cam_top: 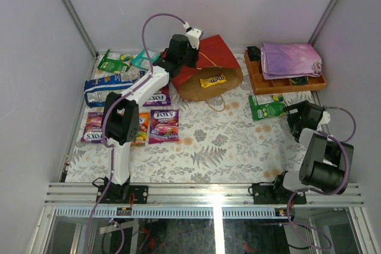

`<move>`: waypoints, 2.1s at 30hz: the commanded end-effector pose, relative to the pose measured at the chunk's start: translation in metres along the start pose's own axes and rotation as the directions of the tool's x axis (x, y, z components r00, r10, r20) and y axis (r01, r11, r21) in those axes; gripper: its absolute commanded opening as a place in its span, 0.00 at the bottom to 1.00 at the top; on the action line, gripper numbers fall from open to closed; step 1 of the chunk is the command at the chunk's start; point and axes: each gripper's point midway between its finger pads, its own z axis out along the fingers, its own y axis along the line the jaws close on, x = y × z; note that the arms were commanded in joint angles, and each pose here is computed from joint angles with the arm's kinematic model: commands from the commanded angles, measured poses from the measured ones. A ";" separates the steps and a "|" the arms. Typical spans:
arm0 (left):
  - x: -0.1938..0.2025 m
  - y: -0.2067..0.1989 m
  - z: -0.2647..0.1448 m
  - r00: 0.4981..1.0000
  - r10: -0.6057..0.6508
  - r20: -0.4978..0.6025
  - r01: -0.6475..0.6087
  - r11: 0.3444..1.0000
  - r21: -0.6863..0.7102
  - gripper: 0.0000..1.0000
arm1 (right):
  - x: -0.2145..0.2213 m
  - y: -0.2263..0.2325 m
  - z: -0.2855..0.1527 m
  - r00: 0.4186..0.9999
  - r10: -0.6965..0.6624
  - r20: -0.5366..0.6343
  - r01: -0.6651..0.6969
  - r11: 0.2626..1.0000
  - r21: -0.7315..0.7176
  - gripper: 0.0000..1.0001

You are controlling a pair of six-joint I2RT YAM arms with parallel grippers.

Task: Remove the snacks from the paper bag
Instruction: Place the snack at the center of the board, then adjust the snack at the center of the board.

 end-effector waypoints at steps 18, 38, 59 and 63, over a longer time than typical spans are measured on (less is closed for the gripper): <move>-0.017 0.006 -0.020 0.999 0.014 0.036 -0.013 1.000 -0.018 0.00 | 0.022 0.051 0.017 0.983 0.165 -0.078 -0.182 0.898 -0.401 0.15; -0.025 0.000 -0.027 0.999 0.003 0.053 -0.003 1.000 0.005 0.00 | -0.066 0.128 -0.085 0.710 -0.597 0.373 0.618 0.783 0.076 0.00; -0.019 0.010 -0.036 0.999 0.022 0.035 -0.020 0.999 -0.042 0.00 | 0.013 0.188 -0.095 0.168 -0.929 0.329 0.851 0.305 0.427 0.00; -0.020 0.010 -0.038 0.999 0.022 0.040 -0.020 0.999 -0.043 0.00 | -0.026 0.188 -0.115 0.150 -0.935 0.323 0.763 0.317 0.564 0.00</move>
